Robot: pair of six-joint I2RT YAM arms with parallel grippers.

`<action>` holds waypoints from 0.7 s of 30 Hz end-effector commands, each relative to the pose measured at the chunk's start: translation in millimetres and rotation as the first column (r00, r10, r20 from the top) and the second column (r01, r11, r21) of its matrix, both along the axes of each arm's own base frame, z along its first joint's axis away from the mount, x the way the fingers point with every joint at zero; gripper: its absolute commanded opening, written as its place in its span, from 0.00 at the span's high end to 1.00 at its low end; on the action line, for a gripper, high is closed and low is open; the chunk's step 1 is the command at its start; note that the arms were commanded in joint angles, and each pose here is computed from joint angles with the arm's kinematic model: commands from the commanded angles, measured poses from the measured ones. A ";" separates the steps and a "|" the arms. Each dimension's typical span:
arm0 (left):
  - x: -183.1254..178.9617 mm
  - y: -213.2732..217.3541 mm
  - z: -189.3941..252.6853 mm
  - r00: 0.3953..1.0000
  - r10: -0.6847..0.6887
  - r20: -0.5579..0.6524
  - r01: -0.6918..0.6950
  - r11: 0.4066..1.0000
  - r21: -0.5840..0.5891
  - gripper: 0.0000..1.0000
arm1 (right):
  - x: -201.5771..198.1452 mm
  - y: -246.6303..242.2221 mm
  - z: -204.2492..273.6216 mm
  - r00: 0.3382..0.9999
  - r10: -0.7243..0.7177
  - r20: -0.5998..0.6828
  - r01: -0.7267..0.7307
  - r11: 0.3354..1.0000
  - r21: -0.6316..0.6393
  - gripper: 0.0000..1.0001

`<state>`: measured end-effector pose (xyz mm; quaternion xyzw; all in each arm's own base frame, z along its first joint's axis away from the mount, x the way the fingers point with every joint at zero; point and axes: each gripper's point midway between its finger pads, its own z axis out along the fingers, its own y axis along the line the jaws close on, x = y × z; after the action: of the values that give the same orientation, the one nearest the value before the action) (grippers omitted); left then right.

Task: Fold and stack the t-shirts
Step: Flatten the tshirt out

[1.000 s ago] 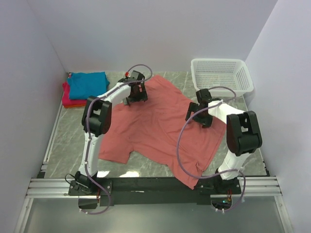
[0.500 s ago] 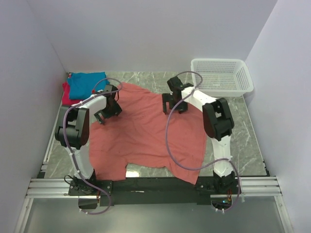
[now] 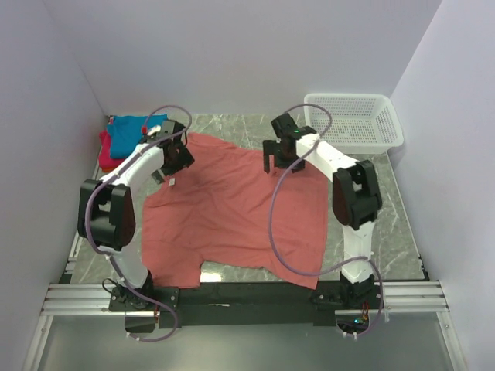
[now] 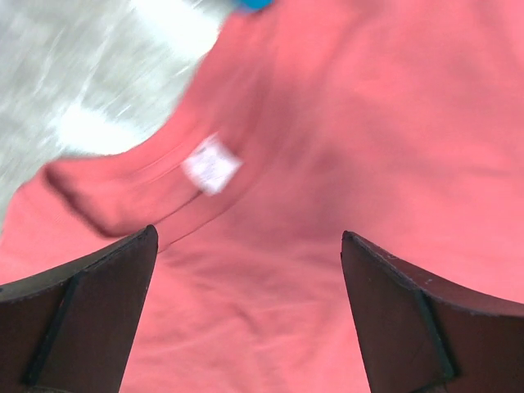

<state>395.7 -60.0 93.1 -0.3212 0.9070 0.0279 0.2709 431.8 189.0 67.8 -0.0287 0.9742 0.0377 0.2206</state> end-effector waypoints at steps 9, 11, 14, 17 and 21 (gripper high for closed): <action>78.9 -66.9 -3.4 0.958 -0.283 0.047 0.281 0.958 0.051 0.00 | -33.0 -74.1 -25.5 0.974 -0.218 -0.054 0.217 0.976 -0.029 0.01; 78.9 -59.7 -15.1 0.966 -0.257 -0.004 0.257 0.963 0.080 0.01 | -27.4 -72.1 -31.6 0.981 -0.184 -0.063 0.182 0.983 -0.038 0.02; 80.9 -48.8 -30.9 0.977 -0.204 -0.063 0.211 0.968 0.134 0.00 | -16.5 -71.0 -38.0 0.985 -0.161 -0.063 0.158 0.986 -0.055 0.02; 83.0 -53.7 -44.4 0.970 -0.231 -0.072 0.238 0.964 0.118 0.00 | -5.6 -69.8 -44.4 0.987 -0.142 -0.076 0.137 0.988 -0.077 0.02; 91.0 -51.8 -61.1 0.969 -0.221 -0.107 0.233 0.966 0.114 0.01 | 7.4 -66.9 -54.0 0.988 -0.114 -0.109 0.103 0.990 -0.101 0.02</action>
<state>471.5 -115.2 26.9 -0.1988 0.9483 0.0616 0.2397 427.1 121.3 17.9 0.0385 0.9853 -0.0053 0.1663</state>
